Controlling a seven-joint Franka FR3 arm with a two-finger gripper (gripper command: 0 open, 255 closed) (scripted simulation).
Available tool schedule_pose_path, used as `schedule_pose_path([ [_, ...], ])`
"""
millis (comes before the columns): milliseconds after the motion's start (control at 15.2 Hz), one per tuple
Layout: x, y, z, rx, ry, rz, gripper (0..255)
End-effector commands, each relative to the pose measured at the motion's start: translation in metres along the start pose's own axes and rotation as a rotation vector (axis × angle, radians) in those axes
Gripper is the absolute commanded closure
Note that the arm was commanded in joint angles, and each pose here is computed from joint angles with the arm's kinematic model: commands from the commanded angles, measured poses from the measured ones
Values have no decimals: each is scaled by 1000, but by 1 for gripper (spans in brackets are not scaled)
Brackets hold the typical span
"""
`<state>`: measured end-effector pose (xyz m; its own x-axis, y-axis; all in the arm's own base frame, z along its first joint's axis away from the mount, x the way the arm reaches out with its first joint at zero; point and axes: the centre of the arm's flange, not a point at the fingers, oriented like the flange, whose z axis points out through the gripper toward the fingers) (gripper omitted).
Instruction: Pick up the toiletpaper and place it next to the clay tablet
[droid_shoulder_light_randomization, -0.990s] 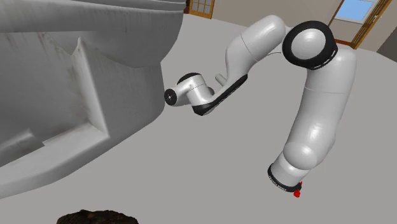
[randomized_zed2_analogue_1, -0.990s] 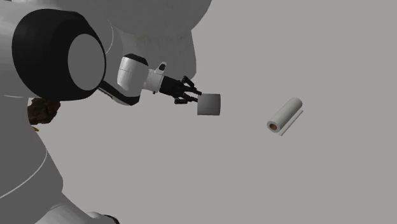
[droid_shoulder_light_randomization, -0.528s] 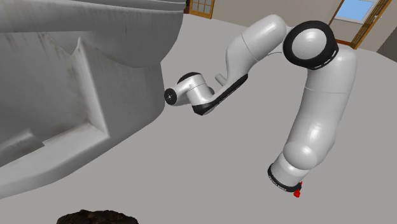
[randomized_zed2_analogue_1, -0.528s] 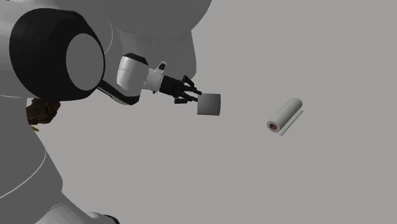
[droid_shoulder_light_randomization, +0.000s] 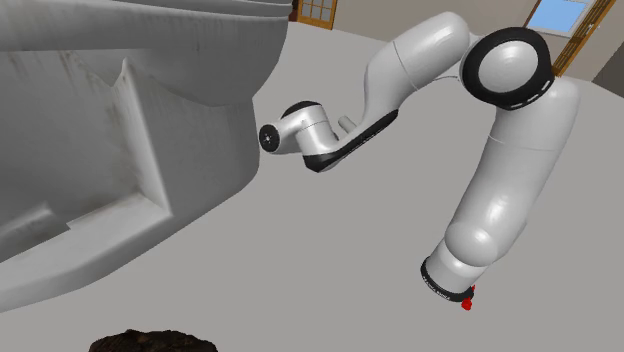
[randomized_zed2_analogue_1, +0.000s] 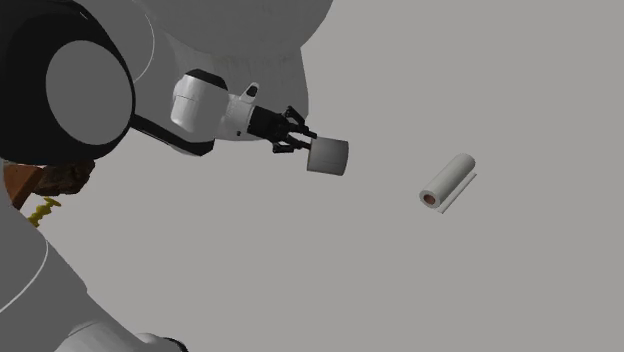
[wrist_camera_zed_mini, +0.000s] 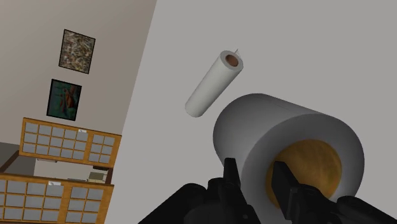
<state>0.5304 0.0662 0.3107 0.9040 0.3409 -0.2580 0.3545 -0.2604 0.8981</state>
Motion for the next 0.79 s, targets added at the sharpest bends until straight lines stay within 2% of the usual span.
schedule_pose_path([
  [0,-2,10,-4,0,0,0,255],
  [726,-17,62,-24,0,0,0,255],
])
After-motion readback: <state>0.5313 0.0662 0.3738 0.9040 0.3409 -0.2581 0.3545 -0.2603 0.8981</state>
